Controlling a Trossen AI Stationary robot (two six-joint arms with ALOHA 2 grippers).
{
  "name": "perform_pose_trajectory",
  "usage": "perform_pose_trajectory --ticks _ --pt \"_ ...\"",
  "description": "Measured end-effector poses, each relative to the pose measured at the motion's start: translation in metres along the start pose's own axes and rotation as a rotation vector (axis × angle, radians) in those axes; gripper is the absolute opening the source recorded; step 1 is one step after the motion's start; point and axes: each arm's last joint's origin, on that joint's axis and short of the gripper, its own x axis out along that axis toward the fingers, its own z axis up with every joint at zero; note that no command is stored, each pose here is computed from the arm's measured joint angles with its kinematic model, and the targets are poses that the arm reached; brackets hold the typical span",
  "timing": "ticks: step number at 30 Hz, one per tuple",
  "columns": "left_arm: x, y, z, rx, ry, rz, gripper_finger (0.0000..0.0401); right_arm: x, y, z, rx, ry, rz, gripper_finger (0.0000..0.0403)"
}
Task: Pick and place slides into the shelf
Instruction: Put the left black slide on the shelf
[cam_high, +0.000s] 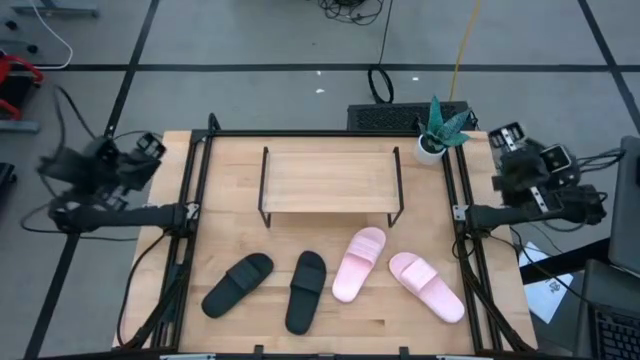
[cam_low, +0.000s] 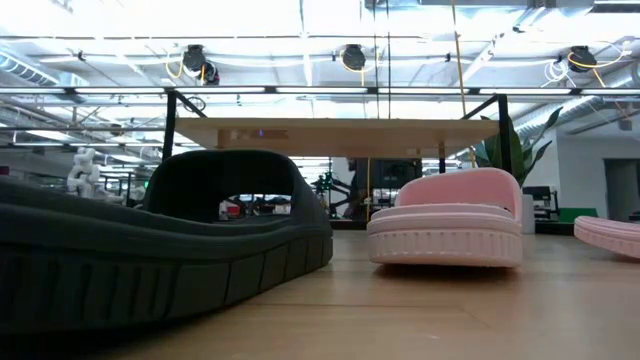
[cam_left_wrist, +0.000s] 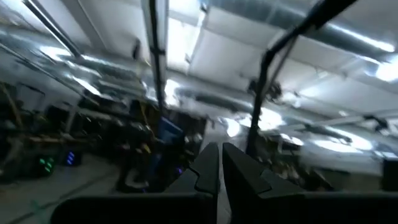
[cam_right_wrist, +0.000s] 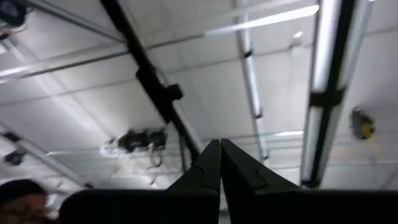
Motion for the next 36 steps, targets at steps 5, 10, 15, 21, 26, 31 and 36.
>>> perform_pose_trajectory --ticks 5,10,15,21,26,31,36 --pt "0.037 -0.011 0.033 -0.111 0.224 -0.097 0.0026 0.057 -0.015 -0.002 0.093 0.223 -0.025 0.0" --pt "0.07 -0.013 0.04 -0.326 0.51 -0.159 0.0026 0.096 -0.025 -0.003 0.173 0.272 -0.021 0.0" --pt "0.087 -0.014 0.034 -0.537 0.739 -0.154 0.0026 0.11 -0.025 0.002 0.185 0.268 0.069 0.0" --pt "0.096 -0.018 0.016 -0.686 0.908 -0.081 0.0026 0.108 -0.022 0.008 0.214 0.278 0.083 0.0" --pt "0.118 -0.035 -0.014 -0.737 1.074 -0.065 0.0026 0.106 -0.022 0.005 0.256 0.321 0.065 0.0" --pt "0.135 -0.079 -0.059 -0.716 1.287 -0.065 0.001 0.106 -0.023 0.001 0.282 0.348 0.052 0.0" --pt "0.126 -0.116 -0.089 -0.684 1.516 0.127 0.0003 0.106 -0.025 -0.003 0.283 0.357 0.047 0.0"
